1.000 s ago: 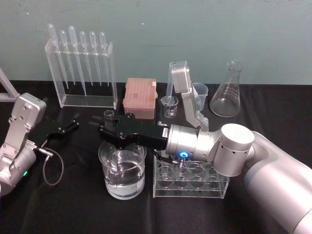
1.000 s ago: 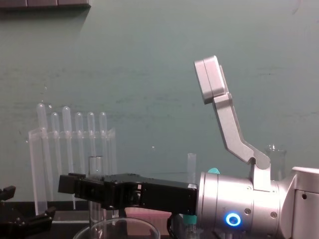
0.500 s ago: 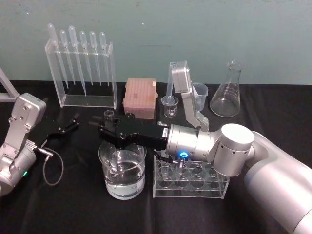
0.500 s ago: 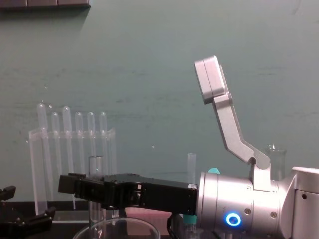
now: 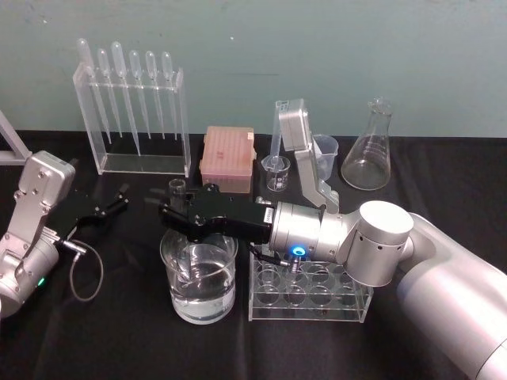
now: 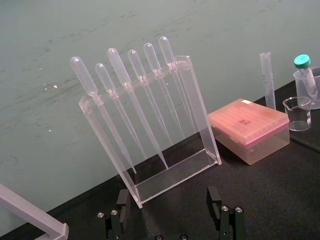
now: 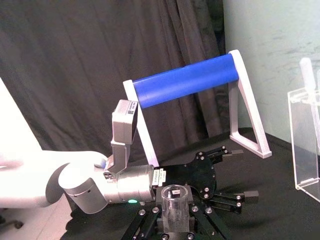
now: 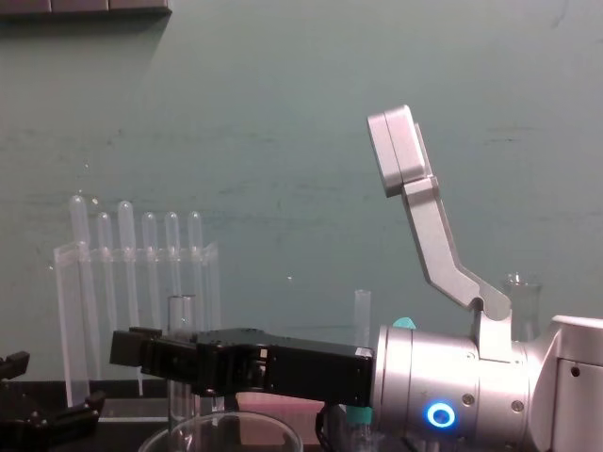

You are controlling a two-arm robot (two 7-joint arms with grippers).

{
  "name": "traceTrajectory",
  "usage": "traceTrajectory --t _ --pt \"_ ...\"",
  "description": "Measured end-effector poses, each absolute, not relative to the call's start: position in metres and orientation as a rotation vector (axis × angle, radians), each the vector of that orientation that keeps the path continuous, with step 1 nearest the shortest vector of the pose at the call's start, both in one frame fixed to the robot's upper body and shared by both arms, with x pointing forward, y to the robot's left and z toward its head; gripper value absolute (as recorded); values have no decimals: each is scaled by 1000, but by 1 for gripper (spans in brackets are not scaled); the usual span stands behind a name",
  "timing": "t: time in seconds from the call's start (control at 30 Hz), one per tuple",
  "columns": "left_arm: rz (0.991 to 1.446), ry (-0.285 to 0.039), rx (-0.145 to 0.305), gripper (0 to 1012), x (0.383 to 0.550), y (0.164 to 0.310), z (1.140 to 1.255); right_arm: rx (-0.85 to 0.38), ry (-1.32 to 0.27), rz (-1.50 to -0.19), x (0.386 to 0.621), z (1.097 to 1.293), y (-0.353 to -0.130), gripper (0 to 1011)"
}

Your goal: Hold the test tube with one hand and immerse one end into the beaker, then return it to the test tube rack.

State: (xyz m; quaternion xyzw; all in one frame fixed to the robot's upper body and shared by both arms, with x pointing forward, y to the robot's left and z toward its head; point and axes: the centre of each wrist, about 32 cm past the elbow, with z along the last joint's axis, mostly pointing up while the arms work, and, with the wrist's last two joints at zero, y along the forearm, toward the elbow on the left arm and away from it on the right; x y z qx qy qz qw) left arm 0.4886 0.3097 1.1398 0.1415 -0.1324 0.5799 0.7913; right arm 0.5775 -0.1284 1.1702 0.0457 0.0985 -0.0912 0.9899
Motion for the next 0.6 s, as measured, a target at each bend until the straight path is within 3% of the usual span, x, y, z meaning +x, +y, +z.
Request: traceTrajectory --t 0.6 --pt "1248 -285 304 1000 489 310 1140 91 196 -183 577 1170 -128 192"
